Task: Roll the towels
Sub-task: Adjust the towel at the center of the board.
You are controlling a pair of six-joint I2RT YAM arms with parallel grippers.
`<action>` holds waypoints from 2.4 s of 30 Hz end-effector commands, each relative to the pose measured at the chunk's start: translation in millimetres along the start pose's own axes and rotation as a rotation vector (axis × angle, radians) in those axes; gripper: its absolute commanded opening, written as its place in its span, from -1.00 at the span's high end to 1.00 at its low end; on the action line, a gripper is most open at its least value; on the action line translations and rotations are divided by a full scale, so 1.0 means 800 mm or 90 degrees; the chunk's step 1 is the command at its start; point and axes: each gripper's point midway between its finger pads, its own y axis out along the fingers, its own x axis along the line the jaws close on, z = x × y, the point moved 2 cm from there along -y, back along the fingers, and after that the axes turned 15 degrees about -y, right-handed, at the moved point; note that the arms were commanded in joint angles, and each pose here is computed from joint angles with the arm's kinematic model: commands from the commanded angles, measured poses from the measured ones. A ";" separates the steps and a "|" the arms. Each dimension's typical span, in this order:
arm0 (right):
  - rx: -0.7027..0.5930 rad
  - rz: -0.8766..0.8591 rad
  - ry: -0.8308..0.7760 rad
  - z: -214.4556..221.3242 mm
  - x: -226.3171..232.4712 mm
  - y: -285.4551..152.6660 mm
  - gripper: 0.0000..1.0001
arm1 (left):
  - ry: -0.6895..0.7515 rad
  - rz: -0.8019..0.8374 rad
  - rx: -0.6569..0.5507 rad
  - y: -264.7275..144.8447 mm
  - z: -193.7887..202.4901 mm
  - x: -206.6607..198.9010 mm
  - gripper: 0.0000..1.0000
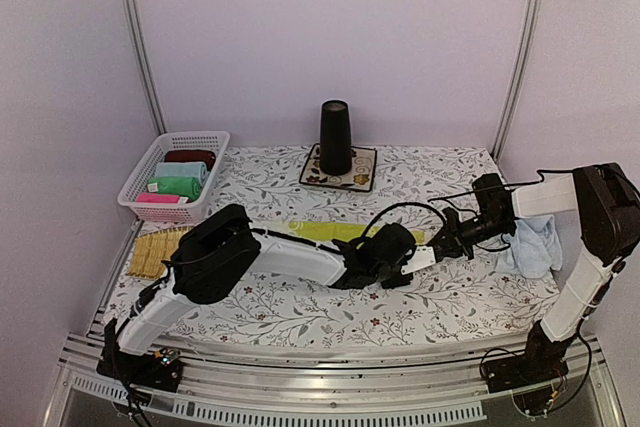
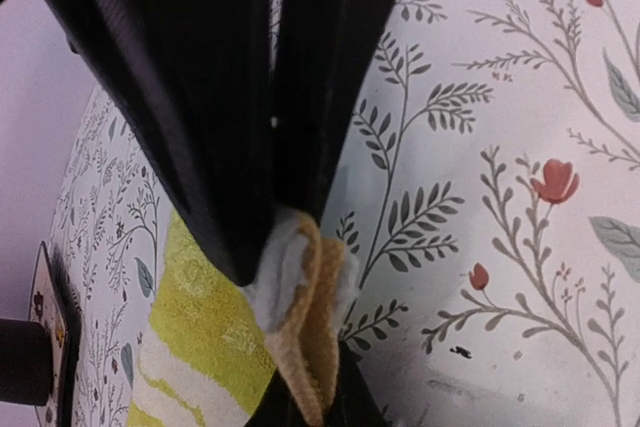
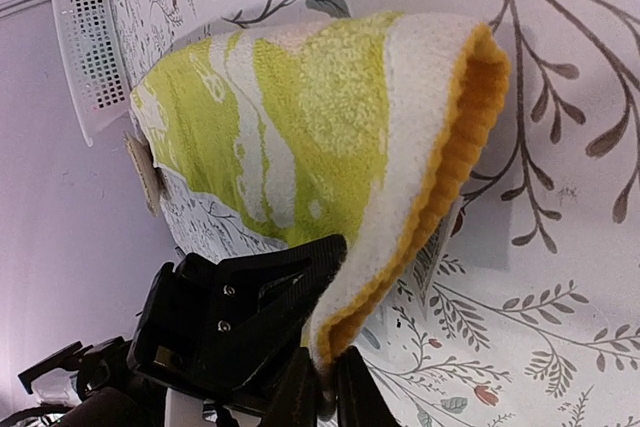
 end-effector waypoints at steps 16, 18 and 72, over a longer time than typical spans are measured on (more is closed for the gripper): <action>-0.012 0.017 0.015 0.006 -0.018 -0.006 -0.26 | -0.010 0.029 0.026 0.006 0.013 -0.019 0.99; -0.015 0.013 0.027 0.006 -0.023 -0.001 -0.27 | -0.013 0.030 0.024 0.005 0.012 -0.017 0.99; -0.046 -0.041 0.031 -0.030 -0.055 0.038 0.93 | -0.044 0.086 0.027 -0.016 0.000 -0.014 -0.09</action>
